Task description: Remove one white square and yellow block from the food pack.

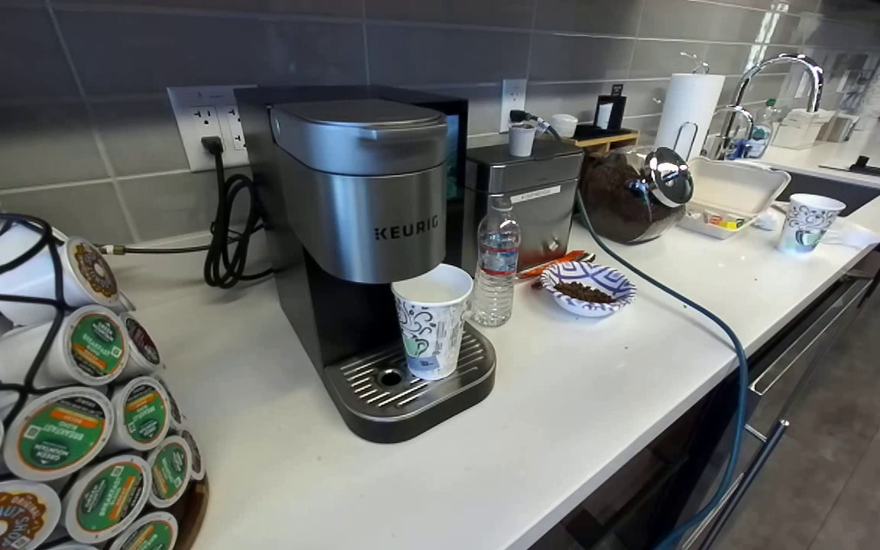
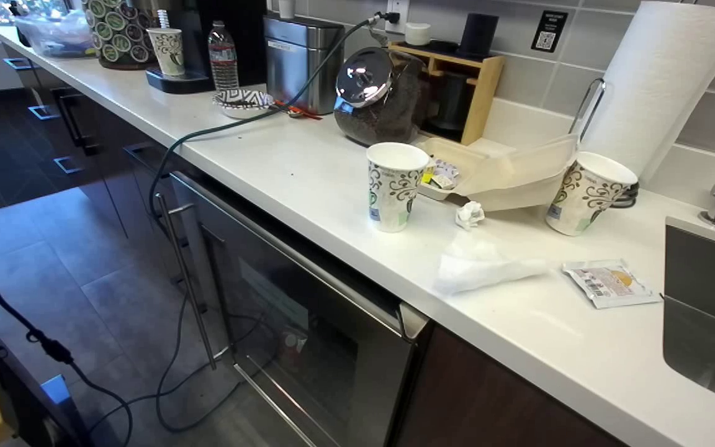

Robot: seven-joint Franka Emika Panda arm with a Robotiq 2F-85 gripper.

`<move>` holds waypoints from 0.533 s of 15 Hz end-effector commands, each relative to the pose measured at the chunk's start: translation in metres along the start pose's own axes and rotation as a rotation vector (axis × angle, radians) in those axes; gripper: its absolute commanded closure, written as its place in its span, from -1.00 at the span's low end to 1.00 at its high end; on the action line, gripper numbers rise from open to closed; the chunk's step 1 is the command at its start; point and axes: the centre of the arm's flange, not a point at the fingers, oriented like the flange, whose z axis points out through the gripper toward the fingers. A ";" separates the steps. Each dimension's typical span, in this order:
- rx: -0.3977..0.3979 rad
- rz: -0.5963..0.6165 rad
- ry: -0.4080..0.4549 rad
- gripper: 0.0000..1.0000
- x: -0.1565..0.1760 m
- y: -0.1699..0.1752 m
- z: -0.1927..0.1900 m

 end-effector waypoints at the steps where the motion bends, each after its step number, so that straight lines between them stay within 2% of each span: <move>1: 0.146 0.107 0.060 -1.00 0.028 0.076 -0.009; 6: 0.346 0.286 0.167 -1.00 0.039 0.242 -0.005; 8: 0.443 0.242 0.215 -1.00 0.037 0.308 0.000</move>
